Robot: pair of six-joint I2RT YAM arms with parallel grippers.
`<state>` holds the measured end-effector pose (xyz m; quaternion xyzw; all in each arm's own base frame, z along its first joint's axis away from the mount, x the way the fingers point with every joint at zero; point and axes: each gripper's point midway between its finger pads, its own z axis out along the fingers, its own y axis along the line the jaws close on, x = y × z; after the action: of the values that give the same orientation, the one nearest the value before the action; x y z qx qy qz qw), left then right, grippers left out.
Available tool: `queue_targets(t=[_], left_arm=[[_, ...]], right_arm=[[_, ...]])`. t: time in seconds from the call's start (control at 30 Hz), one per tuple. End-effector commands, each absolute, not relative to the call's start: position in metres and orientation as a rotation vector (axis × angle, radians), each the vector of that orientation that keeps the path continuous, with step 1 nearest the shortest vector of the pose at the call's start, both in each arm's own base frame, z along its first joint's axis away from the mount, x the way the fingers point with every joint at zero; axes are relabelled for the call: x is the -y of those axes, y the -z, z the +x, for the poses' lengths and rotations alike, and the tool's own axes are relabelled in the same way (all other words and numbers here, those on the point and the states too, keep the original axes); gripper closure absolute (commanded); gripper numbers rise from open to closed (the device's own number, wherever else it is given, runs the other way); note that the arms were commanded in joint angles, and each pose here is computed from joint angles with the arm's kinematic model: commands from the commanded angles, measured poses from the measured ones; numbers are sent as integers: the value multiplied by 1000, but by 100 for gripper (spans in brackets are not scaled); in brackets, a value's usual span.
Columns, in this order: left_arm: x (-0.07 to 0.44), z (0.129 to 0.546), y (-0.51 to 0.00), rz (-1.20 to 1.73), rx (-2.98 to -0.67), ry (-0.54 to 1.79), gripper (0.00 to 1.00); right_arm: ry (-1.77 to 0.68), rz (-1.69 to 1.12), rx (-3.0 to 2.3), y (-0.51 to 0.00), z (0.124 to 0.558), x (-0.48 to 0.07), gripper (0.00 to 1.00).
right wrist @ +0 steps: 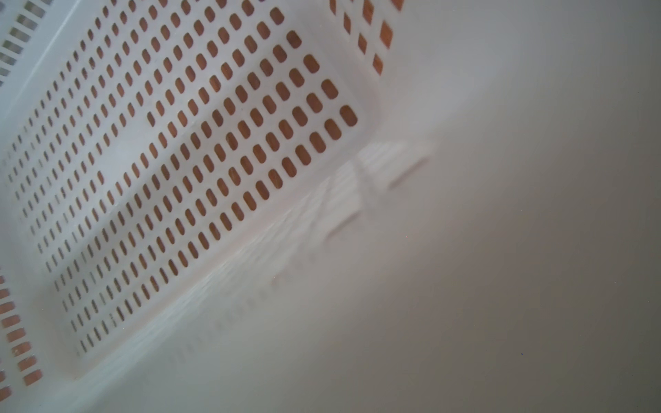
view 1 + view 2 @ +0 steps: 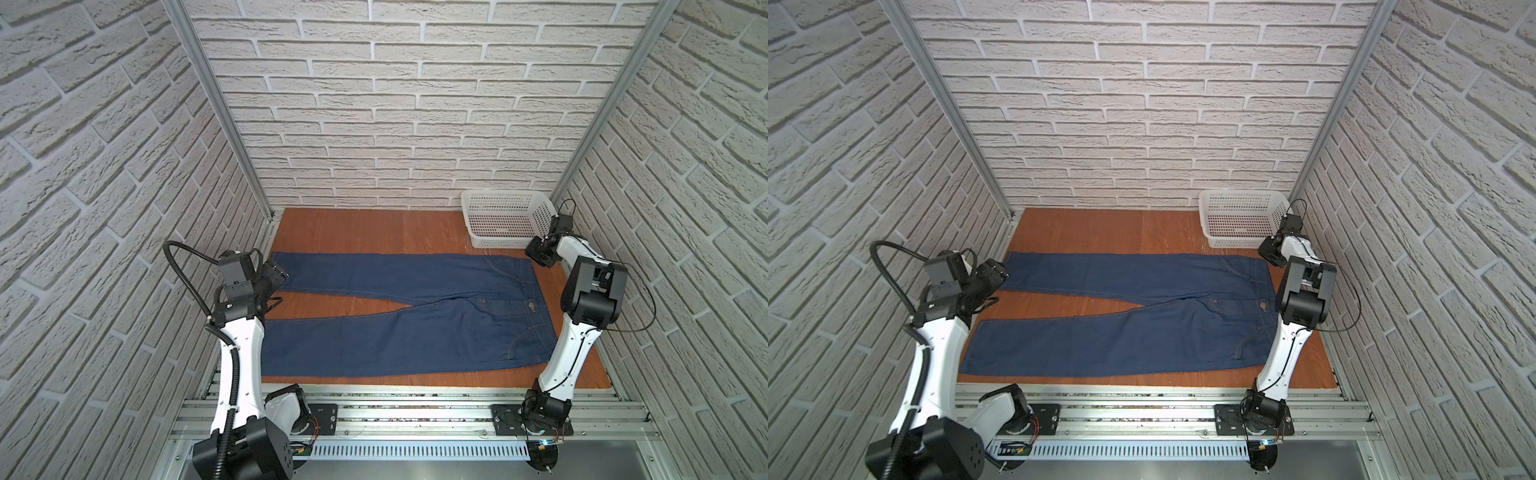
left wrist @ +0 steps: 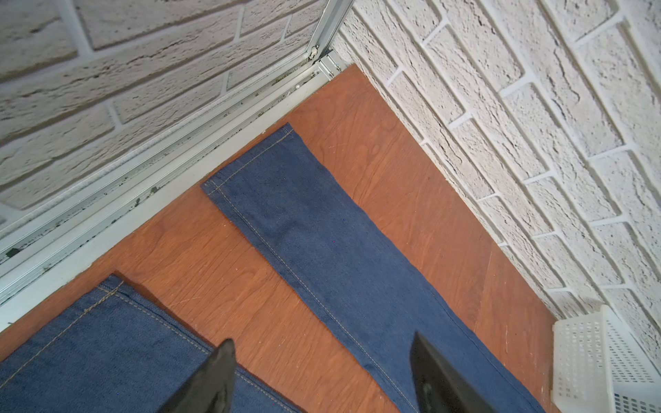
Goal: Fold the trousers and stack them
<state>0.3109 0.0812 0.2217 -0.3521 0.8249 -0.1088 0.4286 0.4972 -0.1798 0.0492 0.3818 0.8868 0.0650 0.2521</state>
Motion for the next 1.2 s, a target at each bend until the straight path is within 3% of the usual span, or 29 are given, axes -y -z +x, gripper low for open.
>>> queue_targets(t=[0.0, 0.23, 0.63, 1.17], left_arm=[[-84, 315, -231, -858, -2017, 272, 24], [-85, 315, -231, -856, -2017, 266, 24], [-84, 315, -232, -850, -2020, 267, 23], [-85, 320, -231, -854, -2025, 269, 23]], right_arm=[[-255, 977, -2256, -94, 506, 175, 62], [-221, 922, -2171, -129, 497, 180, 62], [-212, 982, -2225, -94, 482, 192, 64], [-269, 1027, -2287, -44, 492, 191, 68]])
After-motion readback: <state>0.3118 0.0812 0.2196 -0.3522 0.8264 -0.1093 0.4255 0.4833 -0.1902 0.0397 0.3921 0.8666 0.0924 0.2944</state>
